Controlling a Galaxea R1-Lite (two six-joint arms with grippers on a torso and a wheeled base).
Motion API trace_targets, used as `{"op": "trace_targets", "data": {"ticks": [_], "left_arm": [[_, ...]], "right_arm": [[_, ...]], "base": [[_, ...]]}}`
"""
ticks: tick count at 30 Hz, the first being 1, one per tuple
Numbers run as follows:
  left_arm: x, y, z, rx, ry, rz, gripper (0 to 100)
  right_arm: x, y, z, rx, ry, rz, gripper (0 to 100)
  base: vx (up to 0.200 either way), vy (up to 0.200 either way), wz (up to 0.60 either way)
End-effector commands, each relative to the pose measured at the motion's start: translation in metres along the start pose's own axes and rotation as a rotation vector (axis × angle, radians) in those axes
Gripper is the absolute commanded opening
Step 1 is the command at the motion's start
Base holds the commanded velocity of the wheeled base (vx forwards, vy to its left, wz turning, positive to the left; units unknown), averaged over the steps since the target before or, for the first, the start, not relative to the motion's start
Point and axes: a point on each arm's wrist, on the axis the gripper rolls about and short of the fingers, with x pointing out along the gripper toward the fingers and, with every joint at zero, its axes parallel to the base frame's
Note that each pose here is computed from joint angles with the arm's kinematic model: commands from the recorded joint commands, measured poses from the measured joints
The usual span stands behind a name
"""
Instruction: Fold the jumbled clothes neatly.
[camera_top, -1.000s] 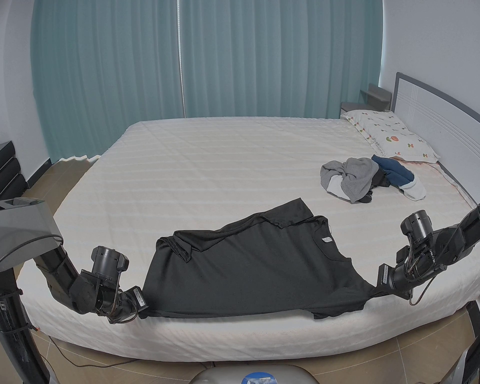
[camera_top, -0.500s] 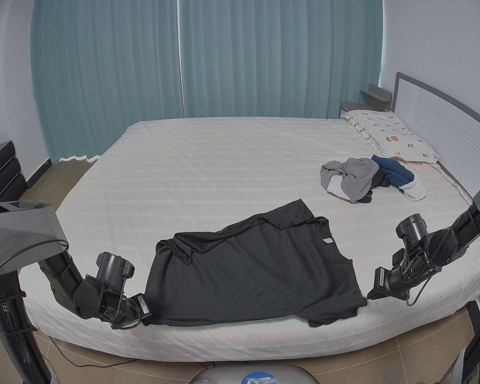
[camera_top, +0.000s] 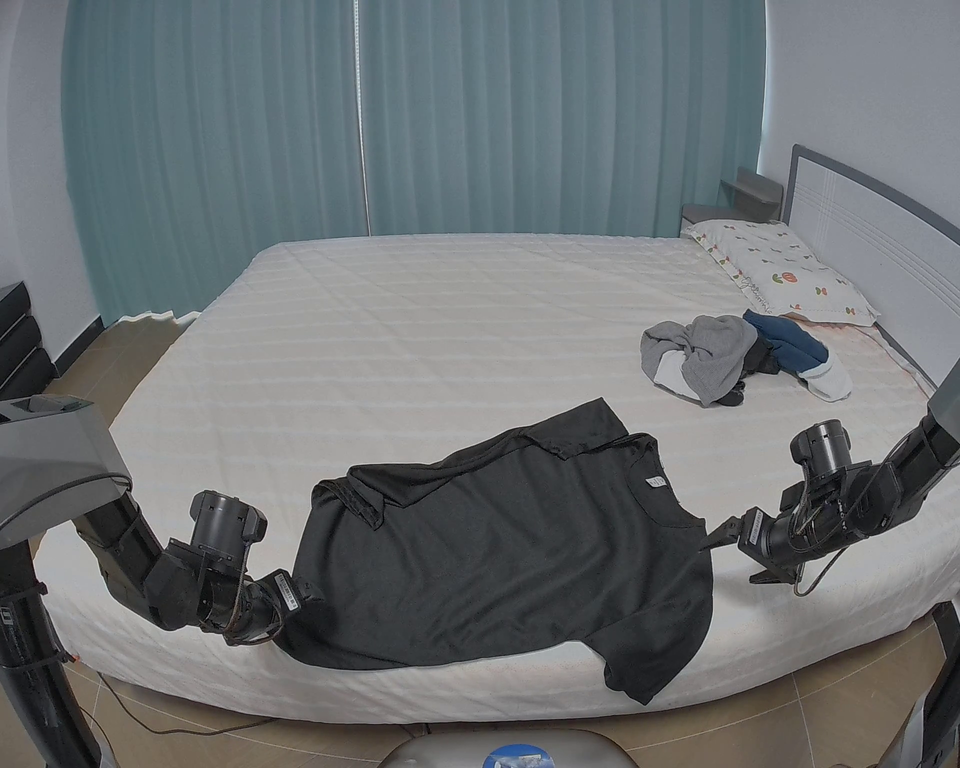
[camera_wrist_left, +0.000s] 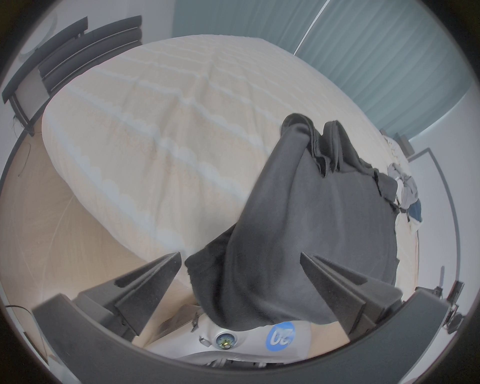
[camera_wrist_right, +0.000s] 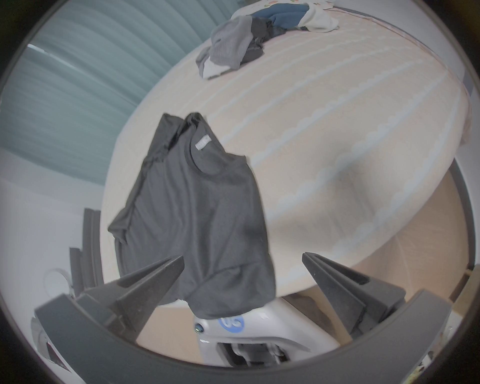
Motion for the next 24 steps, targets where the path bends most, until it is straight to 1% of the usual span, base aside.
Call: {"op": "trace_targets", "data": {"ticks": [1, 3, 4, 6, 8, 9, 12, 16, 20, 24], "left_arm": [[-0.005, -0.011, 0.013, -0.061, -0.055, -0.055, 100], [-0.005, -0.013, 0.016, -0.084, -0.067, -0.068, 100], [-0.003, -0.014, 0.018, -0.106, -0.08, -0.081, 100], [-0.002, -0.015, 0.021, -0.123, -0.096, -0.095, 100], [-0.002, -0.016, 0.022, -0.131, -0.105, -0.105, 100], [-0.001, -0.017, 0.023, -0.148, -0.118, -0.118, 100], [0.001, -0.018, 0.024, -0.156, -0.122, -0.125, 100], [0.002, -0.015, 0.034, -0.182, -0.143, -0.124, 100], [0.007, -0.014, 0.035, -0.192, -0.144, -0.124, 100], [0.005, -0.014, 0.037, -0.234, -0.142, -0.18, 100]], "right_arm": [[0.016, -0.007, -0.003, 0.089, 0.006, 0.06, 100], [0.022, -0.009, -0.005, 0.115, 0.01, 0.092, 100], [0.028, -0.011, -0.006, 0.137, 0.012, 0.133, 100], [0.031, -0.011, -0.006, 0.155, -0.002, 0.161, 100], [0.031, -0.011, -0.005, 0.169, -0.012, 0.171, 100], [0.03, -0.009, -0.004, 0.2, -0.013, 0.19, 100], [0.028, -0.006, -0.003, 0.243, 0.001, 0.222, 100], [0.028, -0.01, 0.001, 0.272, 0.006, 0.233, 100], [0.028, -0.012, 0.002, 0.277, 0.022, 0.248, 100], [0.026, -0.013, 0.002, 0.279, 0.034, 0.264, 100]], "base": [[0.0, 0.0, 0.0], [0.0, 0.0, 0.0], [0.0, 0.0, 0.0], [0.0, 0.0, 0.0], [0.0, 0.0, 0.0], [0.0, 0.0, 0.0], [0.0, 0.0, 0.0], [0.0, 0.0, 0.0], [0.0, 0.0, 0.0], [0.0, 0.0, 0.0]]}}
